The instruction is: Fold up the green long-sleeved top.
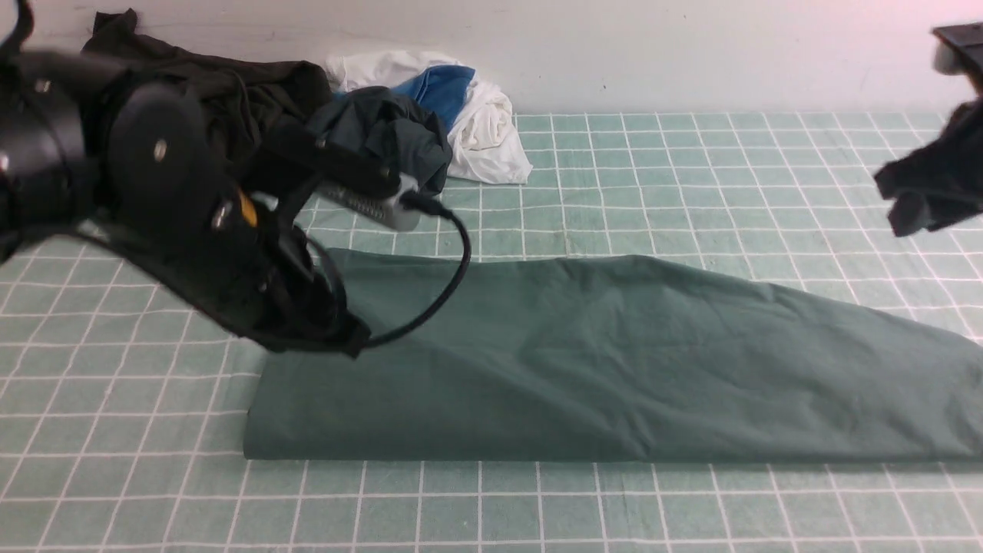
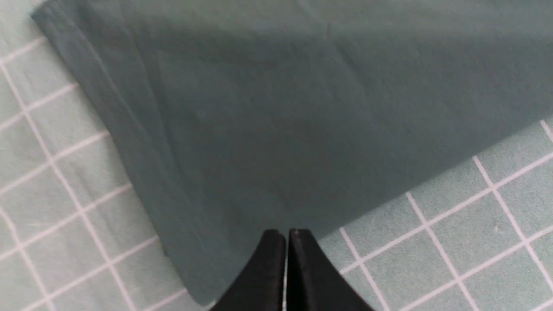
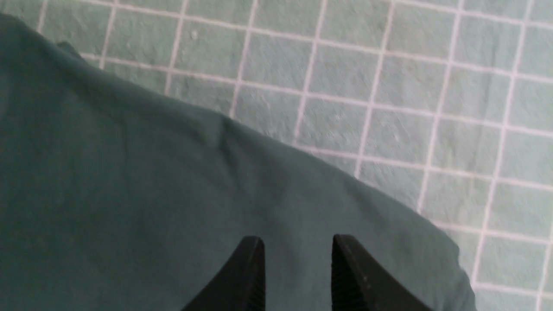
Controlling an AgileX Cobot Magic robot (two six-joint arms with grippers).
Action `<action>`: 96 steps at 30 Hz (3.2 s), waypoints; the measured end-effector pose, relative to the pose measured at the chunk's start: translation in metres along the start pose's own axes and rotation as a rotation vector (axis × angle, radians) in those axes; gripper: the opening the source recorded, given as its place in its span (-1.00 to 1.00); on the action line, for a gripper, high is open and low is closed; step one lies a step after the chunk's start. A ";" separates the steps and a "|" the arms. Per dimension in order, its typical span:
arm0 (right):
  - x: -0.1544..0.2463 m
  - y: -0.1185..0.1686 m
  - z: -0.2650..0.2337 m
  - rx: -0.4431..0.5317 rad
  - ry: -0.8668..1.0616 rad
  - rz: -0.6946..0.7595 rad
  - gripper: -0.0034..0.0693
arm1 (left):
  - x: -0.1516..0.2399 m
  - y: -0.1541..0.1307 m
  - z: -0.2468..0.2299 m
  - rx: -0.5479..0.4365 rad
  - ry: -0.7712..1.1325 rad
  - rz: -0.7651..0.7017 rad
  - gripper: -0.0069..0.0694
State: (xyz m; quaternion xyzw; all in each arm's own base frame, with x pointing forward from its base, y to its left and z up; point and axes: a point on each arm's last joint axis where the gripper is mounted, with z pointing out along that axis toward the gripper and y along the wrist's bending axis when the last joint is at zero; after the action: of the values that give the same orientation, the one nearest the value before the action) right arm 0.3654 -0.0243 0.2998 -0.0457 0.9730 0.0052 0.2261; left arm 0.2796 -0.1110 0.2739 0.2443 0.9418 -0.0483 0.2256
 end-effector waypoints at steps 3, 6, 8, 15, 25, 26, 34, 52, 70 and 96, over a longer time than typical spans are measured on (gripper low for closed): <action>0.034 -0.014 -0.014 0.037 -0.035 0.056 -0.32 | 0.023 -0.005 0.012 0.023 -0.052 -0.048 -0.83; 0.068 -0.030 -0.009 0.077 -0.043 0.125 -0.32 | 0.038 -0.009 0.021 0.047 -0.106 -0.115 -0.83; 0.080 -0.037 -0.001 0.086 -0.021 0.173 -0.32 | 0.038 -0.010 0.021 0.057 -0.128 -0.140 -0.83; 0.103 -0.074 0.036 0.130 0.093 0.318 0.04 | 0.036 -0.011 0.010 0.065 -0.185 -0.161 -0.83; 0.121 -0.089 0.106 0.103 0.243 0.405 0.72 | 0.036 -0.011 0.004 0.060 -0.202 -0.112 -0.83; 0.122 -0.089 0.109 0.098 0.251 0.408 0.70 | 0.036 -0.011 0.005 0.060 -0.201 -0.110 -0.83; 0.118 -0.081 0.112 0.086 0.248 0.355 -0.10 | 0.037 -0.012 0.005 0.058 -0.196 -0.076 -0.83; 0.030 0.020 -0.077 0.139 -0.283 -0.003 -0.84 | 0.085 -0.017 -0.112 -0.048 -0.366 0.022 -0.83; 0.035 0.343 0.019 -0.496 -0.467 -0.487 -0.82 | 0.156 -0.024 -0.166 -0.085 -0.319 -0.043 -0.83; 0.057 0.334 0.107 -0.316 -0.103 -0.531 0.55 | 0.259 -0.024 -0.189 -0.218 -0.543 -0.248 -0.83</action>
State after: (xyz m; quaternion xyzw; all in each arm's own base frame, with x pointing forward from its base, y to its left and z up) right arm 0.3309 0.3069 0.1748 -0.3323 0.9015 0.0996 0.2587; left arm -0.0093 0.0196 0.3263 0.0801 0.8694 -0.0376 0.4861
